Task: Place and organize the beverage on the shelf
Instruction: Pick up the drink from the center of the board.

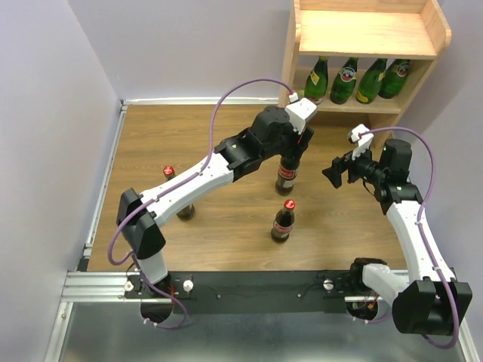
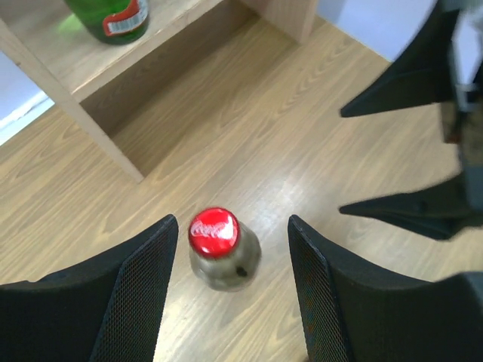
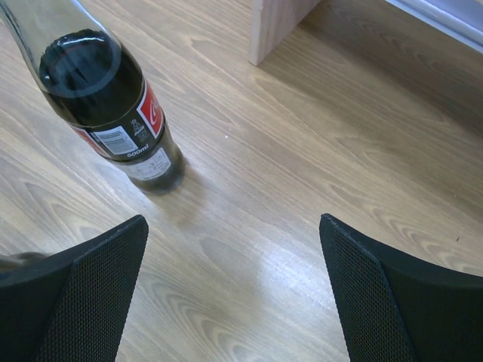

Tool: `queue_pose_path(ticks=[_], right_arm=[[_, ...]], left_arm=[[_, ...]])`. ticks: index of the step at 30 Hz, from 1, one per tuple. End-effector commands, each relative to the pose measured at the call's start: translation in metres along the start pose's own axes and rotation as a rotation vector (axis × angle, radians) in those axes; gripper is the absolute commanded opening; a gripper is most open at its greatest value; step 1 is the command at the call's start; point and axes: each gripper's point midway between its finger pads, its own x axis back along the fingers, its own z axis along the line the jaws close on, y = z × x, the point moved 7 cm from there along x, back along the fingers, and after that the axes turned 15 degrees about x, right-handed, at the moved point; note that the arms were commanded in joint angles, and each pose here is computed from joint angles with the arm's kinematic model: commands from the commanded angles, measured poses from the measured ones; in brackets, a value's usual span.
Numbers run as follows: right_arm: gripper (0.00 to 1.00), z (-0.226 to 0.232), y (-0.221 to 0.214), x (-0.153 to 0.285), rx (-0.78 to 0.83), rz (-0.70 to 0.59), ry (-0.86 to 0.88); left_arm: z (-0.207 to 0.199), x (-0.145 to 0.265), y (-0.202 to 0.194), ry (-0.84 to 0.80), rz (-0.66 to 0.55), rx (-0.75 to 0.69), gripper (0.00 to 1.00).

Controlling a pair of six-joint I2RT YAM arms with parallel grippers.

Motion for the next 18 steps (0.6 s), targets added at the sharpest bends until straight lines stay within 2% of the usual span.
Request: queue_pose_path(ticks=[1,12,18], right_arm=[[1.00,0.006,-0.004,0.001,-0.038,0.010,0.035],[1.00,0.007,-0.005,0.000,-0.040,0.012,0.042],[1.00,0.007,-0.006,0.000,-0.043,0.014,0.047]], left_arm=[[0.004,-0.012,-0.009,0.103,0.072,-0.011,0.68],[0.001,-0.022,-0.018,0.152,0.106,-0.013,0.58],[0.002,-0.027,-0.019,0.205,0.111,-0.022,0.58]])
